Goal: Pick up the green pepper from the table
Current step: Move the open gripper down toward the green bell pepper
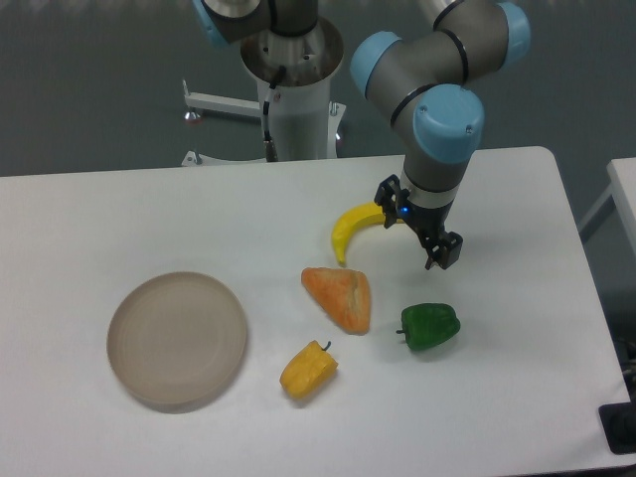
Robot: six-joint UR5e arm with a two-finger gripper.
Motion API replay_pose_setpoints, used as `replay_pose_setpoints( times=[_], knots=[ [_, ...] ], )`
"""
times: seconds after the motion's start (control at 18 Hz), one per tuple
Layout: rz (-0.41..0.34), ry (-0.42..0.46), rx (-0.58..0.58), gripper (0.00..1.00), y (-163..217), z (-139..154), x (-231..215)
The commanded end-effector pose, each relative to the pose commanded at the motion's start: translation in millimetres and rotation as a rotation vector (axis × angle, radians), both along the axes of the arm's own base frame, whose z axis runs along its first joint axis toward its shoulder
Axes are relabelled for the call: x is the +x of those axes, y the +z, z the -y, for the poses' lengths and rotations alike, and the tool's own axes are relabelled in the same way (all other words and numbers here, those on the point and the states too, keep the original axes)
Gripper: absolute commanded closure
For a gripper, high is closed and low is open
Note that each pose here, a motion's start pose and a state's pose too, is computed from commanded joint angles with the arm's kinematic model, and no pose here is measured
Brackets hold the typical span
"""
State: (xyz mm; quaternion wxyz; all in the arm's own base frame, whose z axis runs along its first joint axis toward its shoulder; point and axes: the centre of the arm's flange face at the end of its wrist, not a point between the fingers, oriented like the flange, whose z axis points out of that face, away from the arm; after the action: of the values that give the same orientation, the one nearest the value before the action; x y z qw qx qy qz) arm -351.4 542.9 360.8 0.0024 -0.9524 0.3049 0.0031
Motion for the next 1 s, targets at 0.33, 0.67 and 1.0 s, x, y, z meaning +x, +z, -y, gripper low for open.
replay_pose_setpoints(
  times=[0.33, 0.67, 1.0],
  knots=[
    [-0.001, 0.012, 0.021, 0.00, 6, -2, -5],
    [-0.107, 0.049, 0.119, 0.00, -8, -11, -14],
    [-0.117, 0.033, 0.132, 0.00, -26, -44, -47]
  ],
)
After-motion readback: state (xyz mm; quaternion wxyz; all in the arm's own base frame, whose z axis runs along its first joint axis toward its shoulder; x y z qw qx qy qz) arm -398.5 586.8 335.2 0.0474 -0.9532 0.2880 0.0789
